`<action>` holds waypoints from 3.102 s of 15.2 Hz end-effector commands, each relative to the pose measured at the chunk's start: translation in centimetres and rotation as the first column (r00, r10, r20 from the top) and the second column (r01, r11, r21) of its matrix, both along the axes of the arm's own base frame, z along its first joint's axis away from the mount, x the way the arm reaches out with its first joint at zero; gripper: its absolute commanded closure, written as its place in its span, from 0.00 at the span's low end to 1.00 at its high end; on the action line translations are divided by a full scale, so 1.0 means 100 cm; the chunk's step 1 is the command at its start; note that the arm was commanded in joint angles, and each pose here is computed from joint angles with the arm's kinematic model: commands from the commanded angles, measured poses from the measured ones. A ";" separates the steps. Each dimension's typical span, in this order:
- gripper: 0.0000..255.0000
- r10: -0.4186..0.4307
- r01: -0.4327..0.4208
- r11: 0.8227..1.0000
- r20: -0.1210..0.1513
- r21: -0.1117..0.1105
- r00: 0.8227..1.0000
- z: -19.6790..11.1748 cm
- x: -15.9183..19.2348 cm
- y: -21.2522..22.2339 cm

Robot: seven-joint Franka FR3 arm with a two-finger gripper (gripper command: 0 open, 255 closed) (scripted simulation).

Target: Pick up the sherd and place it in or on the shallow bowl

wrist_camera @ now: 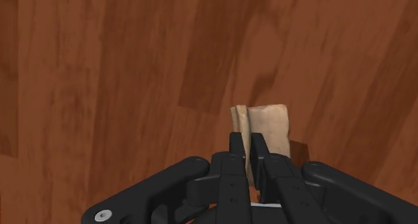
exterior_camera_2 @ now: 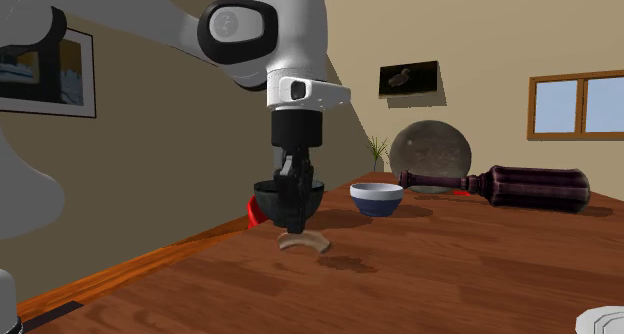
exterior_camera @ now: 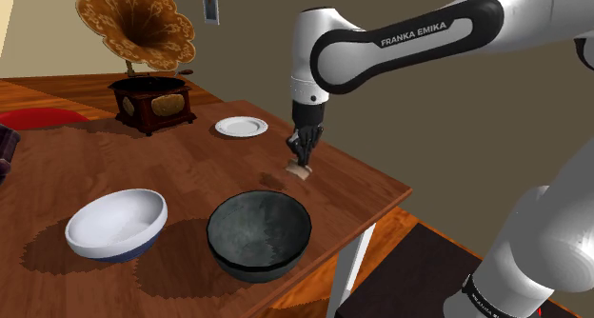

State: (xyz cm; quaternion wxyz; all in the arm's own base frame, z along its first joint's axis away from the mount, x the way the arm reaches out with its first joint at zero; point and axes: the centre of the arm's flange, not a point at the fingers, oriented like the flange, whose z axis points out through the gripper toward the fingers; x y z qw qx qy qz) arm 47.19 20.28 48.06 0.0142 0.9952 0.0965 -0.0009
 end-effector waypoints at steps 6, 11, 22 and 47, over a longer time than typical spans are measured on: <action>0.00 0.050 -0.050 0.999 -0.008 -0.018 0.999 -0.012 0.012 0.011; 0.00 0.091 -0.092 0.995 -0.015 -0.034 0.996 -0.047 0.021 0.020; 0.00 0.091 -0.092 0.995 -0.015 -0.034 0.996 -0.071 0.021 0.018; 1.00 0.091 -0.092 0.995 -0.015 -0.034 0.996 0.003 0.021 0.018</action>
